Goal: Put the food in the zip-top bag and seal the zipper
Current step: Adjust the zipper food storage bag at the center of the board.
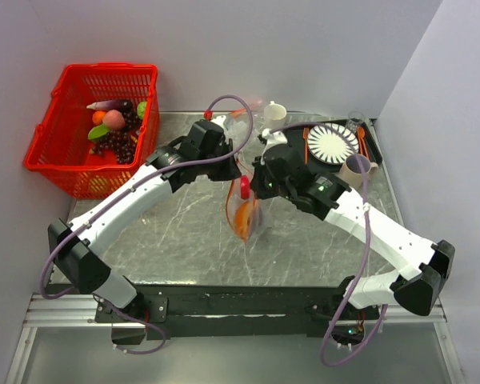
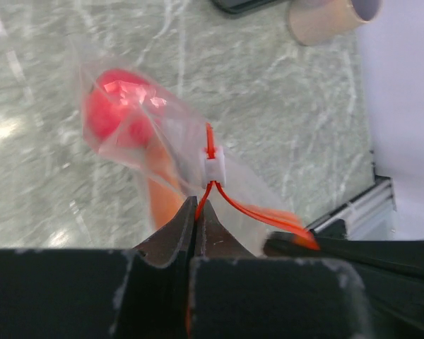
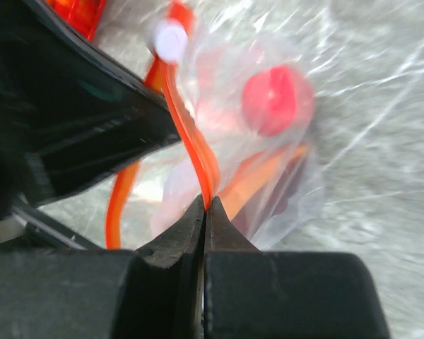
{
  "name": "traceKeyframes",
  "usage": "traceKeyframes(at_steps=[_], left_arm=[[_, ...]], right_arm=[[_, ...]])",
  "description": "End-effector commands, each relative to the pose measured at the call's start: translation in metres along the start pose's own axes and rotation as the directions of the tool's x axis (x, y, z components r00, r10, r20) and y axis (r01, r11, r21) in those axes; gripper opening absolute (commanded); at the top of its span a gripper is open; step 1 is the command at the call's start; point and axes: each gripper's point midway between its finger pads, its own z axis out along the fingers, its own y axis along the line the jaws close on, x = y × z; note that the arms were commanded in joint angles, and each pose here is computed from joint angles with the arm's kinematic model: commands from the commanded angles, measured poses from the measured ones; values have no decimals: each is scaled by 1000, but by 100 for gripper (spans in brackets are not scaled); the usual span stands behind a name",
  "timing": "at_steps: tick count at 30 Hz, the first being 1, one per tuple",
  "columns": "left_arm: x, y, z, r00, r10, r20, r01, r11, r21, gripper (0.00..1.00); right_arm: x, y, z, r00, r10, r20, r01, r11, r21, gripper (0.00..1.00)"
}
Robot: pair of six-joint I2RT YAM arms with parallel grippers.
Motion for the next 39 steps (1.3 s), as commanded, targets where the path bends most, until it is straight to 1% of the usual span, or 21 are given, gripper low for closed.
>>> traceKeyframes(at_steps=[1,3,5,7,9,10,12,13,14,16,18,20,21,22,24,25,26,30,35,38,39], left_arm=[[-9,-37,20,1000,2,-18,1,987,162,1],[-11,-46,26,999,10,-31,-4,981,191,1],[-8,-46,34,999,15,-50,-5,982,190,1],[-10,-41,35,999,14,-39,-7,985,175,2],[-11,-27,33,1000,7,-24,-3,990,141,11],[-12,-21,31,1000,6,-17,-4,992,128,27],[-15,0,23,1000,-11,-8,12,996,84,39],[-17,7,20,1000,-9,1,9,998,69,60],[-20,23,18,1000,-17,21,17,1000,15,73],[-24,37,3,999,-6,46,7,999,-37,92],[-32,53,-11,996,-1,85,9,996,-91,95],[-35,72,-24,996,-5,90,18,990,-137,99],[-39,76,-37,994,14,107,1,990,-140,99],[-37,84,-44,995,15,98,1,987,-163,99],[-51,106,-69,990,12,142,21,973,-229,99],[-51,116,-79,990,6,142,32,965,-262,99],[-61,131,-91,984,-7,180,61,953,-296,99],[-81,163,-137,952,7,305,109,925,-363,99],[-92,210,-159,933,-19,358,190,874,-447,98],[-100,229,-169,915,-30,402,232,855,-464,98],[-105,231,-170,910,-23,415,230,859,-457,98]], right_arm=[[-45,-34,-45,995,-25,101,13,993,117,0],[-50,-44,-53,993,-15,113,-1,990,140,0],[-56,-47,-59,991,1,137,-19,991,131,0],[-55,-38,-58,990,12,142,-23,997,75,0],[-46,-29,-45,994,18,109,-22,999,30,0],[-43,-27,-38,995,20,93,-22,999,23,0],[-31,-20,-18,999,20,38,-20,1000,-4,0],[-27,-18,-10,999,23,22,-23,1000,-13,0],[-23,-17,-2,1000,23,14,-23,1000,-19,0],[-13,-13,15,999,26,-23,-27,999,-34,0],[-4,-13,33,999,26,-46,-28,999,-38,0],[0,-8,43,997,34,-63,-38,997,-64,0],[4,-8,50,996,40,-83,-46,996,-72,0],[6,-7,53,995,44,-91,-52,995,-81,0],[8,-4,58,994,47,-99,-57,993,-100,0],[8,-5,60,994,46,-100,-56,994,-99,0],[7,-5,61,994,44,-101,-54,994,-98,0],[9,-4,65,993,38,-112,-50,992,-112,0],[11,4,65,992,39,-120,-58,986,-158,0],[15,3,65,991,31,-132,-52,986,-161,0],[16,3,64,991,27,-134,-48,986,-160,0]])
